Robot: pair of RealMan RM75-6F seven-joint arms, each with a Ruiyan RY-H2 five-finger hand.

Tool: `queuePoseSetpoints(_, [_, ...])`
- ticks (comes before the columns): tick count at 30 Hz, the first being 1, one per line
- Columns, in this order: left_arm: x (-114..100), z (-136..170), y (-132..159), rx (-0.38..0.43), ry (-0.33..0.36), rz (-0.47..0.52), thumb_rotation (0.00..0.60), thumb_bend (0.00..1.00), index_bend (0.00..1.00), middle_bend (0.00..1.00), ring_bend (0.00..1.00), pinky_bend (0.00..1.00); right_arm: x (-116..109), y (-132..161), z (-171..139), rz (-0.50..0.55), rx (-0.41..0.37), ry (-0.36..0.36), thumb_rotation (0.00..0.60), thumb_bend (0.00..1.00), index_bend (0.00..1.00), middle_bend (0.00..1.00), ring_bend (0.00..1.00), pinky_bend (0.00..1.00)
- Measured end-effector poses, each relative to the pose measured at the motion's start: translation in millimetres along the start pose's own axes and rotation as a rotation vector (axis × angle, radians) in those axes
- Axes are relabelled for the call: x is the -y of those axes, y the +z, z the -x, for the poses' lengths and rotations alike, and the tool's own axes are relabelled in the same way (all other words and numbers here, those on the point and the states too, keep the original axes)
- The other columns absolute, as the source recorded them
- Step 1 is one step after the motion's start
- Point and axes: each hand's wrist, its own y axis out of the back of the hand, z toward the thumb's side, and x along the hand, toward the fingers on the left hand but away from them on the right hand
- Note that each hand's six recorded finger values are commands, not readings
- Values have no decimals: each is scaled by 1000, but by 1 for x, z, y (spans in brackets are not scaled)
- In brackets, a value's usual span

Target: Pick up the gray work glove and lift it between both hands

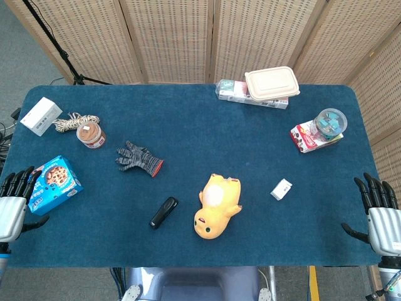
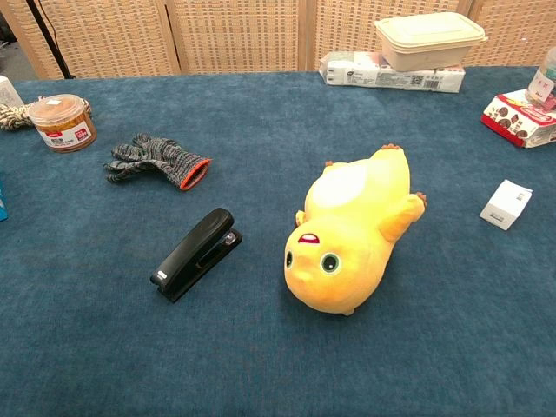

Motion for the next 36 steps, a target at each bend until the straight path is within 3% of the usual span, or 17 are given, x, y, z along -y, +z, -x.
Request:
queuePoseSetpoints(9, [0, -7, 3, 31, -10, 16, 600, 0, 0, 0, 0, 0, 0, -3, 0, -1, 7, -2, 600, 0, 0, 0, 0, 0])
queuePoseSetpoints(12, [-5, -19, 9, 77, -2, 36, 600, 0, 0, 0, 0, 0, 1, -6, 2, 1, 21, -1, 600, 0, 0, 0, 0, 0])
queuePoseSetpoints(16, [-9, -51, 25, 177, -9, -16, 600, 0, 0, 0, 0, 0, 3, -12, 8, 5, 44, 6, 600, 0, 0, 0, 0, 0])
queuePoseSetpoints(23, [2, -129, 76, 386, -102, -83, 600, 0, 0, 0, 0, 0, 7, -24, 16, 8, 95, 14, 600, 0, 0, 0, 0, 0])
queuePoseSetpoints(30, [33, -189, 112, 427, -256, -108, 600, 0, 0, 0, 0, 0, 9, -48, 23, 19, 183, 32, 600, 0, 0, 0, 0, 0])
queuePoseSetpoints(36, [57, -223, 140, 433, -319, -95, 600, 0, 0, 0, 0, 0, 9, -59, 24, 29, 232, 35, 600, 0, 0, 0, 0, 0])
